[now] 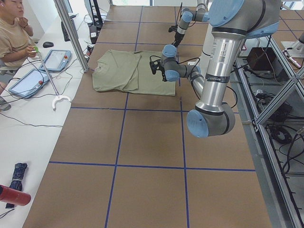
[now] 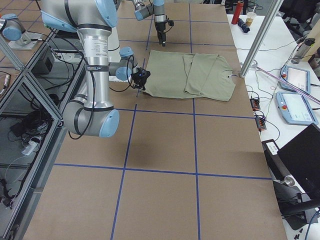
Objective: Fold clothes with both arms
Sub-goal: 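Release the sleeve and move both grippers to the shirt hem corners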
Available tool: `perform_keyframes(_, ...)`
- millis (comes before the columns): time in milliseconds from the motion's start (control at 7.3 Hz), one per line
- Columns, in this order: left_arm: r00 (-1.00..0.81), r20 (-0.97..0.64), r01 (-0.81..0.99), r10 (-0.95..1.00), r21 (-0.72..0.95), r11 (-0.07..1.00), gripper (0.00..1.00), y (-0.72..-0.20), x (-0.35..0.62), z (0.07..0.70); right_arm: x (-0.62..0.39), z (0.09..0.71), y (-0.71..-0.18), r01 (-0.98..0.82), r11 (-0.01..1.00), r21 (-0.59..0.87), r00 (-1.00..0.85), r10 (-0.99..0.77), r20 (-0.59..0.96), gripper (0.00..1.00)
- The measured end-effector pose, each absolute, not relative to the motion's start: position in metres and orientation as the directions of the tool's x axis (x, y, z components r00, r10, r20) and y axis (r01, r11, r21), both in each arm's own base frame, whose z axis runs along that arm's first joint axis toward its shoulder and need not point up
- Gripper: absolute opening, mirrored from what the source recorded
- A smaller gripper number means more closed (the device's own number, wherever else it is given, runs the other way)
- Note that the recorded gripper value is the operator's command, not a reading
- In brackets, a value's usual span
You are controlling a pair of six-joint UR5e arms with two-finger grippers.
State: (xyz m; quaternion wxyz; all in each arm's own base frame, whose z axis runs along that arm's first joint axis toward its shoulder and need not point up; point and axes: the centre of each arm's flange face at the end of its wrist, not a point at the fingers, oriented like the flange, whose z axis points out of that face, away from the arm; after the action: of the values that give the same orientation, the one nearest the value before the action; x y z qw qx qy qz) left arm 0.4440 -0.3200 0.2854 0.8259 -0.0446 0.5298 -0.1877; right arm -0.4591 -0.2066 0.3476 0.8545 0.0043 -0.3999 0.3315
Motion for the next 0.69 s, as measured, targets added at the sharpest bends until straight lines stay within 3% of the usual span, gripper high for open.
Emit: perform_keyframes(685, 0.573, -0.730, 0.338, -0.373, -0.204, 0.919, 0.65, -0.260, 0.472, 0.328, -0.459, 0.344, -0.206, -0.567, 0.781, -0.261, 0.456, 0.561, 0.691, 0.00)
